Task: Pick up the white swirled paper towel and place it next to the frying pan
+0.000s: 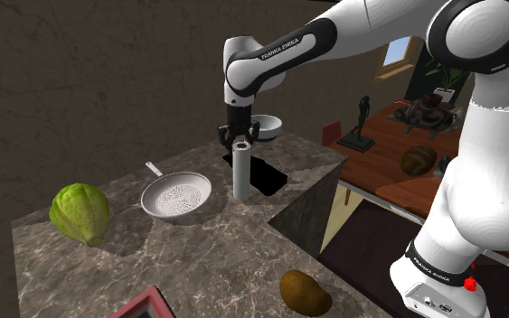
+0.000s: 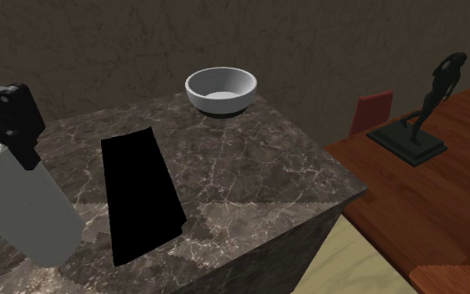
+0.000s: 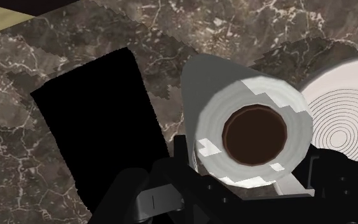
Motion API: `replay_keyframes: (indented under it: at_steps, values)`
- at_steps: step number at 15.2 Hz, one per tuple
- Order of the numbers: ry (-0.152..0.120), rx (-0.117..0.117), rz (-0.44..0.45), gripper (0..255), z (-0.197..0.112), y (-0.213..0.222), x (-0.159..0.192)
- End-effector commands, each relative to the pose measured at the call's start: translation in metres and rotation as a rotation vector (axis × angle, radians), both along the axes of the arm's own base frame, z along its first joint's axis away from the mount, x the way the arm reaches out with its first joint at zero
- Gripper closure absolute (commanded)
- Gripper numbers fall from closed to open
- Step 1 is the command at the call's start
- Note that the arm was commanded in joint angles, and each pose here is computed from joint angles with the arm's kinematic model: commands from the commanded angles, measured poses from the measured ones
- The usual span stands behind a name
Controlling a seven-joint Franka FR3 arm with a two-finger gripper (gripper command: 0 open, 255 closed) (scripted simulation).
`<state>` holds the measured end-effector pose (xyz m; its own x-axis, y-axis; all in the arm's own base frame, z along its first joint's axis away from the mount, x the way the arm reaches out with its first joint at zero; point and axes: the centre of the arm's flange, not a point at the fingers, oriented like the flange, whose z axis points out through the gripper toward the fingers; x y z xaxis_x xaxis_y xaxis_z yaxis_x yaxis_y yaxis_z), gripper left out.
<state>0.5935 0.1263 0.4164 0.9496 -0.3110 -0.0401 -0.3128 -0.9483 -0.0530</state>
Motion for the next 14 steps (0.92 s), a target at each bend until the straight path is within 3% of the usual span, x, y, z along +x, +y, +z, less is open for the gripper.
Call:
replay_keyframes:
  at_steps: [1, 5, 6, 11, 14]
  values:
    - [0.000, 0.000, 0.000, 255, -0.001, 0.000, 0.000]
    - [0.000, 0.000, 0.000, 255, -0.001, 0.000, 0.000]
    - [0.000, 0.000, 0.000, 0, -0.001, 0.000, 0.000]
    - [0.000, 0.000, 0.000, 0, -0.001, 0.000, 0.000]
    - [0.000, 0.000, 0.000, 0, 0.039, -0.002, 0.001]
